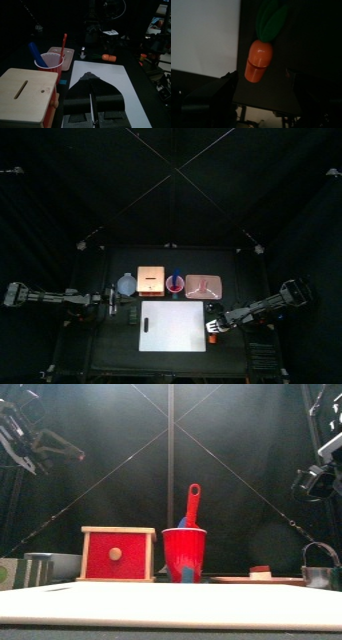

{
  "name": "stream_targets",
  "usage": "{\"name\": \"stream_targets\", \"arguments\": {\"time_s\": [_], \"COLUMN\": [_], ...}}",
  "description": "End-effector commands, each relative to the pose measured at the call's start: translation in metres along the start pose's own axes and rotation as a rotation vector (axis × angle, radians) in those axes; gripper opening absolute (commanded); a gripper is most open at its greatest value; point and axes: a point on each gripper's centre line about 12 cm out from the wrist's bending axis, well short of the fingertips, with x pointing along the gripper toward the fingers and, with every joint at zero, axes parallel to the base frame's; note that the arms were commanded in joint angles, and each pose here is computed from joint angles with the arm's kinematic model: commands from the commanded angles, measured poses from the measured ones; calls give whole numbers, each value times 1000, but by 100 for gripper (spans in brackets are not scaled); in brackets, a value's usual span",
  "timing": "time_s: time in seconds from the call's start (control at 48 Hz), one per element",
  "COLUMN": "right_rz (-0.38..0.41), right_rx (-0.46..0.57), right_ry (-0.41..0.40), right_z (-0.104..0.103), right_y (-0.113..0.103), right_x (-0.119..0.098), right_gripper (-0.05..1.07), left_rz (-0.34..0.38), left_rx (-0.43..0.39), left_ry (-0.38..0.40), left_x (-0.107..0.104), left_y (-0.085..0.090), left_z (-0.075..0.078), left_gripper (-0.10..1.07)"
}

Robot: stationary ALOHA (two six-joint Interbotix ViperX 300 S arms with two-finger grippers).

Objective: Put salmon sushi onto plate

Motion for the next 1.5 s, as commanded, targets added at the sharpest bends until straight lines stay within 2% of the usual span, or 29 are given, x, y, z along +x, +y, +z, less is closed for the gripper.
{"name": "stream_targets", "arguments": {"time_s": [0.0, 0.271, 0.417, 0.521, 0.604, 0.812, 0.917, 0.979, 1.125, 1.312, 1.479], "right_rz": [21, 45, 91, 159, 238, 496, 560, 557, 530, 534, 512], "right_rx": [12, 61, 36, -45, -178, -688, -903, -943, -931, -915, -904], "right_ry": [-14, -90, -97, -146, -256, -737, -914, -958, -944, -880, -863], "right_z": [-7, -12, -13, -9, -2, 24, 27, 32, 48, 49, 50], "right_y": [3, 6, 13, 24, 35, 65, 74, 77, 77, 76, 74], "right_x": [2, 15, 4, -12, -29, -83, -96, -98, -91, -83, -76], "right_gripper": [103, 103, 103, 103, 103, 103, 103, 103, 103, 103, 103], "left_rz": [2, 8, 8, 8, 11, 33, 52, 59, 63, 80, 103], "left_rx": [-1, -1, -3, -3, -3, 1, -2, -7, -19, -32, -33], "left_ry": [-20, -21, -15, -11, -16, -18, -20, -19, -13, -16, -11], "left_x": [3, 3, 3, 3, 3, 3, 3, 3, 3, 3, 3], "left_y": [0, 1, 1, 1, 2, 6, 10, 11, 12, 15, 19], "left_z": [8, 8, 7, 7, 8, 9, 10, 10, 9, 10, 9], "left_gripper": [15, 15, 15, 15, 15, 15, 15, 15, 15, 15, 15]}}
